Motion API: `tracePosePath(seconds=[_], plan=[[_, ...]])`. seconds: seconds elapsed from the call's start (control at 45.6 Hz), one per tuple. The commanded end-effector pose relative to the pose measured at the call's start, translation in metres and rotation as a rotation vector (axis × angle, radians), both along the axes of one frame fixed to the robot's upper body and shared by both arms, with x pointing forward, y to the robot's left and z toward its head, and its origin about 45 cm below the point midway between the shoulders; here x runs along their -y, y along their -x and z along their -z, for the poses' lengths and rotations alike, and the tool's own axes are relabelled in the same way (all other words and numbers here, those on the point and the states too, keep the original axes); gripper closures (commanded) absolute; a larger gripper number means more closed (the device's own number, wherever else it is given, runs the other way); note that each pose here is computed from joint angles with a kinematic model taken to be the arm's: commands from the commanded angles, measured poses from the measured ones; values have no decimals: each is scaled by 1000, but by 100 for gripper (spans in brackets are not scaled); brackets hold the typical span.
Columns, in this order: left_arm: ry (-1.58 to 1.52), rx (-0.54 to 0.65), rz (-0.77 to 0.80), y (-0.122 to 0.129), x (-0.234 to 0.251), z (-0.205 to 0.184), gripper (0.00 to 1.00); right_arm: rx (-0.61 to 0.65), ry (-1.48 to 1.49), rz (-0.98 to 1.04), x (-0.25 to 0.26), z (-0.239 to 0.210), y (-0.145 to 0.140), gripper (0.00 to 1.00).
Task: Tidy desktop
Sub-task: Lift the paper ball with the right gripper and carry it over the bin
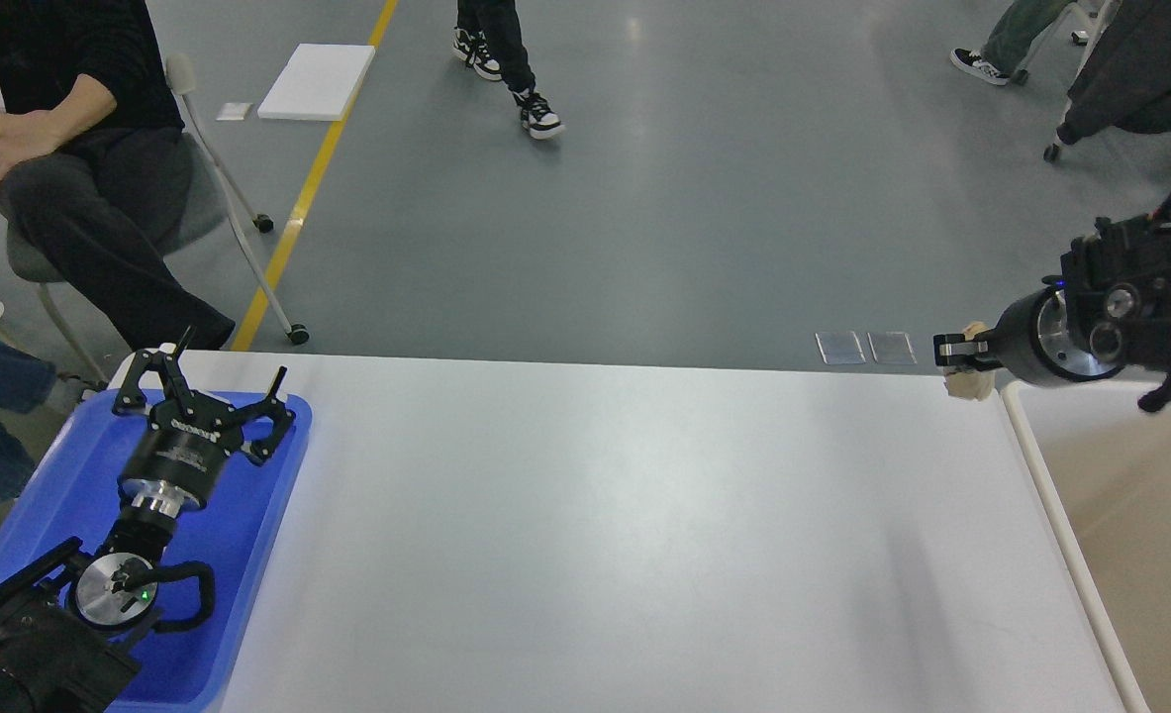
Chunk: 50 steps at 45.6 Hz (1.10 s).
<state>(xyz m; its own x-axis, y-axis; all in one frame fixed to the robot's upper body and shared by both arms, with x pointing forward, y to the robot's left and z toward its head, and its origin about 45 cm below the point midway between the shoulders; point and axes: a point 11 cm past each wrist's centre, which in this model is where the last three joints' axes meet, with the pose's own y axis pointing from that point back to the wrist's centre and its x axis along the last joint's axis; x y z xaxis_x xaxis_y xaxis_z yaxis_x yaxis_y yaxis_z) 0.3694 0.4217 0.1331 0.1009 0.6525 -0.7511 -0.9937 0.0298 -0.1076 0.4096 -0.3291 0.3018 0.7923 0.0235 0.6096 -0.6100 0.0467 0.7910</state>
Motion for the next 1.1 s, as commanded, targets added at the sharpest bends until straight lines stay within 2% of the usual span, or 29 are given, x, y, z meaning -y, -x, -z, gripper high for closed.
tracePosePath(seconds=[0.0, 0.351, 0.57, 0.855, 1.074], plan=[[0, 2, 0, -1, 0, -1, 1, -149, -28, -54, -12, -55, 27, 100], [0, 0, 0, 0, 0, 0, 1, -268, -15, -152, -33, -135, 50, 100], [0, 0, 0, 0, 0, 0, 1, -182, -18, -188, -46, -168, 49, 100], [0, 0, 0, 0, 0, 0, 1, -200, -35, -141, -26, -155, 47, 100], [0, 0, 0, 0, 0, 0, 1, -217, -45, 59, 56, -117, 34, 100]])
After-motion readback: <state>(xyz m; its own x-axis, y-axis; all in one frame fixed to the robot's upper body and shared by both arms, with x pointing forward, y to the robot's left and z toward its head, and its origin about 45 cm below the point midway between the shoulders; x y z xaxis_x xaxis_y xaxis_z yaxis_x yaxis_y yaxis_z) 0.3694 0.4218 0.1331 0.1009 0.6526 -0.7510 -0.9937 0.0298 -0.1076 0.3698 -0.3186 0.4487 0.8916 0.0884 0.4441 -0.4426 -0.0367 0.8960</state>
